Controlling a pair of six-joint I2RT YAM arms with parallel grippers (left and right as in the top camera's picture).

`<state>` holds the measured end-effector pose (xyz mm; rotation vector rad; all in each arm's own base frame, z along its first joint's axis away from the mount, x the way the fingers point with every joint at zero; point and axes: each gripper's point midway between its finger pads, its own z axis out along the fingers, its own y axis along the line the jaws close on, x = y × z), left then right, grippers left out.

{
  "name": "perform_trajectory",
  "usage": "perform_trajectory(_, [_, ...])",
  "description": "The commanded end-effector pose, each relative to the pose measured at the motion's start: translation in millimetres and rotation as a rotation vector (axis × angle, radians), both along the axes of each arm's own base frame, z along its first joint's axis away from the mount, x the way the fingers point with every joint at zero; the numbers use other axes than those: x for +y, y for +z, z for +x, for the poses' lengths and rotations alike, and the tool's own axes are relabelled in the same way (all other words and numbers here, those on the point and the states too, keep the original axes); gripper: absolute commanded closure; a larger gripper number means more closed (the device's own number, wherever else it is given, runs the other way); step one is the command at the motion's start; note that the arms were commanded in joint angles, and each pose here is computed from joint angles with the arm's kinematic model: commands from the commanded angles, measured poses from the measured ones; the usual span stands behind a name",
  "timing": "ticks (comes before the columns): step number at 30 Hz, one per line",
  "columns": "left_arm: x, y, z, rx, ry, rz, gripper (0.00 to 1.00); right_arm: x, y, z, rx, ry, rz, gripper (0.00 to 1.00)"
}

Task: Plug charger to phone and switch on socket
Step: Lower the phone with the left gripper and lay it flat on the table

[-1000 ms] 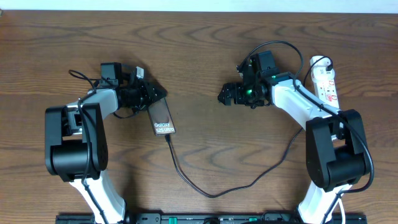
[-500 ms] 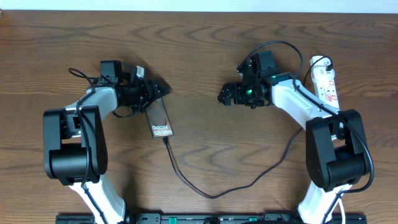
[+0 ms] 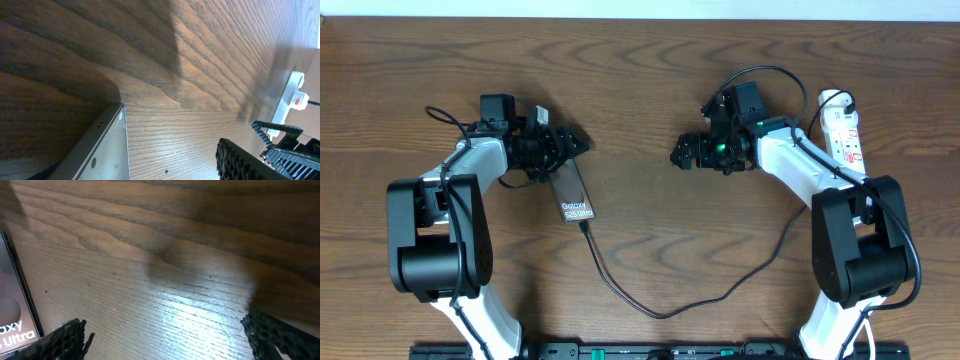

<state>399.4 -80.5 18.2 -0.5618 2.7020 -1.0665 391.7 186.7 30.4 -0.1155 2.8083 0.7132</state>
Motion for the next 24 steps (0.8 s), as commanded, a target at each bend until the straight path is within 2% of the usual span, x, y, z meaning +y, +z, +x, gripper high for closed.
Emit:
perform_trajectory(1, [31.9,-60.3,-35.1,0.183,0.056,0.209,0.27,2.3,11.3,2.2,-0.031,0.01,0.005,0.01])
perform_trajectory(21, [41.3,-67.5,-52.4,0.257,0.053,0.276,0.2,2.4,11.4,2.3,-0.031,0.011,0.005,0.01])
perform_trajectory(24, [41.3,-67.6,-54.1,0.264,0.052,0.276,0.15,2.4,11.4,2.3,-0.031,0.011,0.005,0.01])
